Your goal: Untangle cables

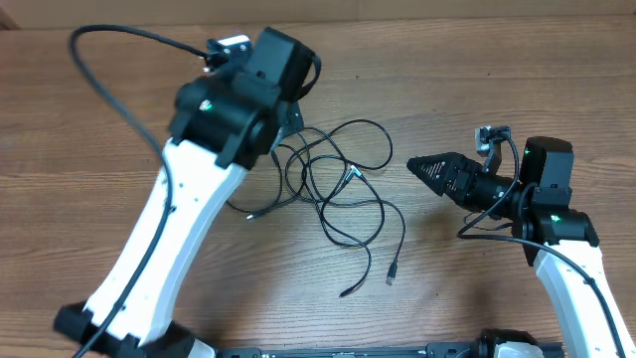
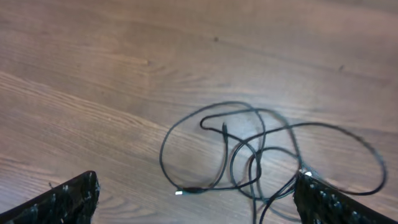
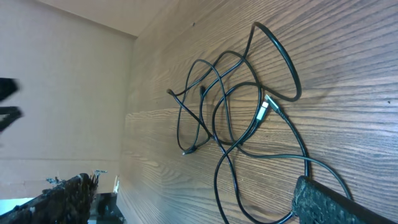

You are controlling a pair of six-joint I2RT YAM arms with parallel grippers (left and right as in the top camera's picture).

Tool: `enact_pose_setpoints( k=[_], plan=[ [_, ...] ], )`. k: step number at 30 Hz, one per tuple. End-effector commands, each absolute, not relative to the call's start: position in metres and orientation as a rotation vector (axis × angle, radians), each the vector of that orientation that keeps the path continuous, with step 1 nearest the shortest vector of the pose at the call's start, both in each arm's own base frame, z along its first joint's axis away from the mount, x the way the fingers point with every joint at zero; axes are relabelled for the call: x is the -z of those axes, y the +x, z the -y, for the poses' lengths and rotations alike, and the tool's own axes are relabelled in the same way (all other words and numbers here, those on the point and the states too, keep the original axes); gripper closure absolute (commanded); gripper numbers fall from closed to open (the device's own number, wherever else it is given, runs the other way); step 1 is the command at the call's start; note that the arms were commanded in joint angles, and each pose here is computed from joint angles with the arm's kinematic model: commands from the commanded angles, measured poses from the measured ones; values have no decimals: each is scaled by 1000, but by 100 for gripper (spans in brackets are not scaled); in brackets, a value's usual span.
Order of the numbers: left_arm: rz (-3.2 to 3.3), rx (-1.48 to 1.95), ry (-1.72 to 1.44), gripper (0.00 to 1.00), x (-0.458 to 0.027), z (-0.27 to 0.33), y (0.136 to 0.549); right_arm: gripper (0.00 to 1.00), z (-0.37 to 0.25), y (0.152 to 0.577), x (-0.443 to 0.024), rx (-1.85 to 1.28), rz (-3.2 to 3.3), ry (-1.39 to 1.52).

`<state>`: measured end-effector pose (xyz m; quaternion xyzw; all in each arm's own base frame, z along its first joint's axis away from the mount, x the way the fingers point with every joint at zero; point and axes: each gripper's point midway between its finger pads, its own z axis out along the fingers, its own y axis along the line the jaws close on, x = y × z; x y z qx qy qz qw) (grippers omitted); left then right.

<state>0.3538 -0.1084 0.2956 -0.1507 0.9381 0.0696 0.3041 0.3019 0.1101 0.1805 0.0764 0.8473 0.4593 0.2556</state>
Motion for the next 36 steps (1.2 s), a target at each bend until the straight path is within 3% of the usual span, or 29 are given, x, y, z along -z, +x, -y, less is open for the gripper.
enact_pose_setpoints(
  k=[1,14,22,36],
  plan=[
    [-2599,-204,-372,0,-258,122,363,0,-105,305,-183,-1205,-2293,214],
    [-2828,-268,-329,0,-178,146,372,0,-99,304,-171,-1140,-2335,247],
    [-2863,-185,-349,0,-182,137,374,0,-107,302,-169,-1090,-2332,85],
    [-2793,-162,-574,0,-219,33,383,0,-170,333,-161,-894,-2428,-150]
  ],
)
